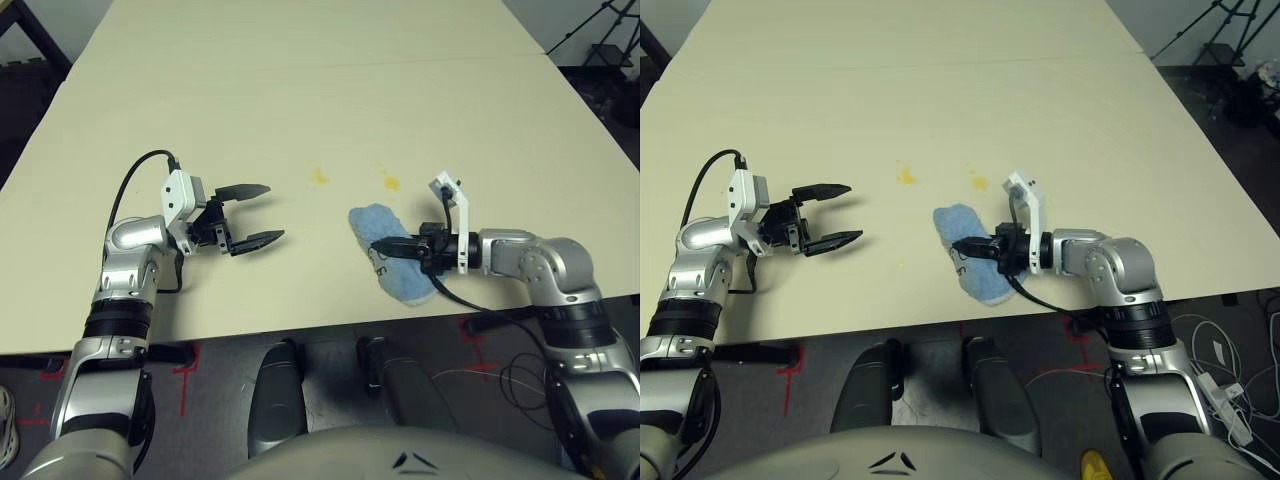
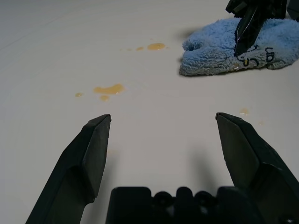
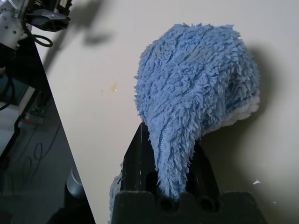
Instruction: Wipe the water off the table with a rag.
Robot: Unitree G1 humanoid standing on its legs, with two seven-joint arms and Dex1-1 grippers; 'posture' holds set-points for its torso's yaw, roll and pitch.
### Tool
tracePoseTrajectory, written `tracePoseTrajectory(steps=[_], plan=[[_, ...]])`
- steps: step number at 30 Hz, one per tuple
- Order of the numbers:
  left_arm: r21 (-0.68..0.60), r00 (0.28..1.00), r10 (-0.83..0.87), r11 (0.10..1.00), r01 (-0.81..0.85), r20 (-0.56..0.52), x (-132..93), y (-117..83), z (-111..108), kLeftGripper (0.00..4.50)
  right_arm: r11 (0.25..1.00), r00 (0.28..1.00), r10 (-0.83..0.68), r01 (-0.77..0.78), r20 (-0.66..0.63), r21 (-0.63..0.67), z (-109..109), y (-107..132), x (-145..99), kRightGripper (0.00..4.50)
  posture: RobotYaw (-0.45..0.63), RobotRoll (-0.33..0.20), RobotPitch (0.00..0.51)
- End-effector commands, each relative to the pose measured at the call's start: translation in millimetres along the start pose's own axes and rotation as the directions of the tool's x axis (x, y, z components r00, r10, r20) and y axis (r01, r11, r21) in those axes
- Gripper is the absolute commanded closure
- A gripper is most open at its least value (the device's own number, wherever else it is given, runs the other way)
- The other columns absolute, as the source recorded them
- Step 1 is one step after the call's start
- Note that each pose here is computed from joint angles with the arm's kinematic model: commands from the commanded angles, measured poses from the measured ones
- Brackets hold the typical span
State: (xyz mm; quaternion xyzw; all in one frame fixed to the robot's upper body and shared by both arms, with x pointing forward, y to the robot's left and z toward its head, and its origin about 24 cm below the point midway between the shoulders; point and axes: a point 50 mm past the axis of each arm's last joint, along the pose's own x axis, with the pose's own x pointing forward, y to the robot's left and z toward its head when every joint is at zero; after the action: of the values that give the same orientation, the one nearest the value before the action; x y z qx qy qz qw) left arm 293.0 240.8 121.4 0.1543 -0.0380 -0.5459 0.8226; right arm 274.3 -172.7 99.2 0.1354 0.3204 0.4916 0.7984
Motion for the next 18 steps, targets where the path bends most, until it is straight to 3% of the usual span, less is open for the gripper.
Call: tracePoseTrajectory(steps=[1,6,13,18], plan=[[0.005,1.0,-0.004,1.0,0.004,-0.025,-3.0,-1.1,-2.7,0.0,0.99,0.99,-0.125,0.128,-0.059,0.06,-13.9,-21.3,-28.5,4.35,0.15,0.0,0.209],[0.003,1.0,-0.007,1.0,0.007,-0.023,-1.8,-1.2,-3.8,0.0,0.972,0.972,-0.231,0.233,-0.038,0.039,-2.1,-38.1,-65.6,4.35,0.14,0.0,0.207],[0.002,1.0,-0.008,1.0,0.008,-0.021,-1.6,-1.8,-4.2,0.0,0.959,0.959,-0.282,0.281,0.001,0.041,8.5,-44.7,-98.0,4.35,0.14,0.0,0.207],[0.001,1.0,-0.009,1.0,0.009,-0.024,-1.9,-2.5,-5.4,0.0,0.953,0.936,-0.304,0.296,0.177,0.066,33.8,-49.5,-117.0,4.36,0.14,0.0,0.208]])
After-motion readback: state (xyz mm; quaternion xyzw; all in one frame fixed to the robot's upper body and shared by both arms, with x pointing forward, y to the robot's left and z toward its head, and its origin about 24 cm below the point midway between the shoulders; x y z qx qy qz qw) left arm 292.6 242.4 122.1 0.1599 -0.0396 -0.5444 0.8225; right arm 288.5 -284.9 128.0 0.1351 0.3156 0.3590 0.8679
